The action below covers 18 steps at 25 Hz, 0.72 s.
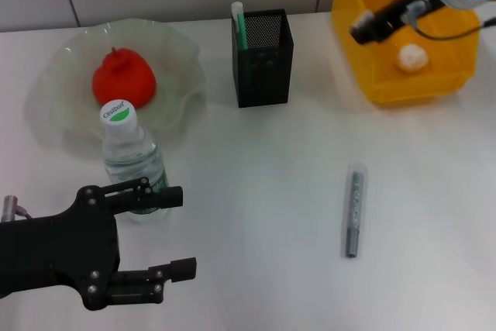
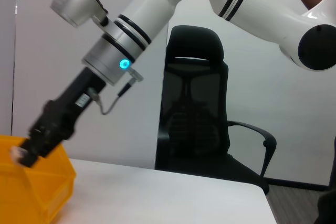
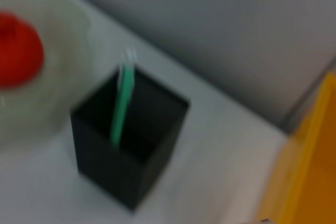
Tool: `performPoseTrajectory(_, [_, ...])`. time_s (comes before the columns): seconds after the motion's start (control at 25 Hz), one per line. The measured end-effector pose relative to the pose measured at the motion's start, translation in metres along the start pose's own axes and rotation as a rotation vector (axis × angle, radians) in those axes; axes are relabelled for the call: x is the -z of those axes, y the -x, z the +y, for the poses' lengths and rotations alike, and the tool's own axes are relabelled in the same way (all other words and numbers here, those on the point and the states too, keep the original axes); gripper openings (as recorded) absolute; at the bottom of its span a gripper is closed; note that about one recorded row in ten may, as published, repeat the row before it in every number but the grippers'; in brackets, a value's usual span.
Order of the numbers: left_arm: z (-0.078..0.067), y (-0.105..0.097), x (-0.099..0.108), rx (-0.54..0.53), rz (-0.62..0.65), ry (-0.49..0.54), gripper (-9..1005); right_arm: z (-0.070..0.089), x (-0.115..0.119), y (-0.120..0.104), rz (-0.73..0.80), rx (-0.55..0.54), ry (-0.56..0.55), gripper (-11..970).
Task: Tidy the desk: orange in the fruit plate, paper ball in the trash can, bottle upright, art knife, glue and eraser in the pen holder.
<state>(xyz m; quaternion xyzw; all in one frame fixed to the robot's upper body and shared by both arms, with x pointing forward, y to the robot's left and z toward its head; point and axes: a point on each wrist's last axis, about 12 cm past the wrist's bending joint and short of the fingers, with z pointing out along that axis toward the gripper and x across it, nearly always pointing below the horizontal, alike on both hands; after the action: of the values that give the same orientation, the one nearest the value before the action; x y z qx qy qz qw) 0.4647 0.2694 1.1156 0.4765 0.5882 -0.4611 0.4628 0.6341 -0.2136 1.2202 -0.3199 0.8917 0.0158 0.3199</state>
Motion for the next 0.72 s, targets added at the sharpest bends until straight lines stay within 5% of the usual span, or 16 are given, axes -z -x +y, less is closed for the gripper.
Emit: performPoseTrajectory(0.72, [0.002,0.001,0.000,-0.007,-0.003,0.009,800,0.024,-0.048,0.028,-0.198,0.076,0.129,456])
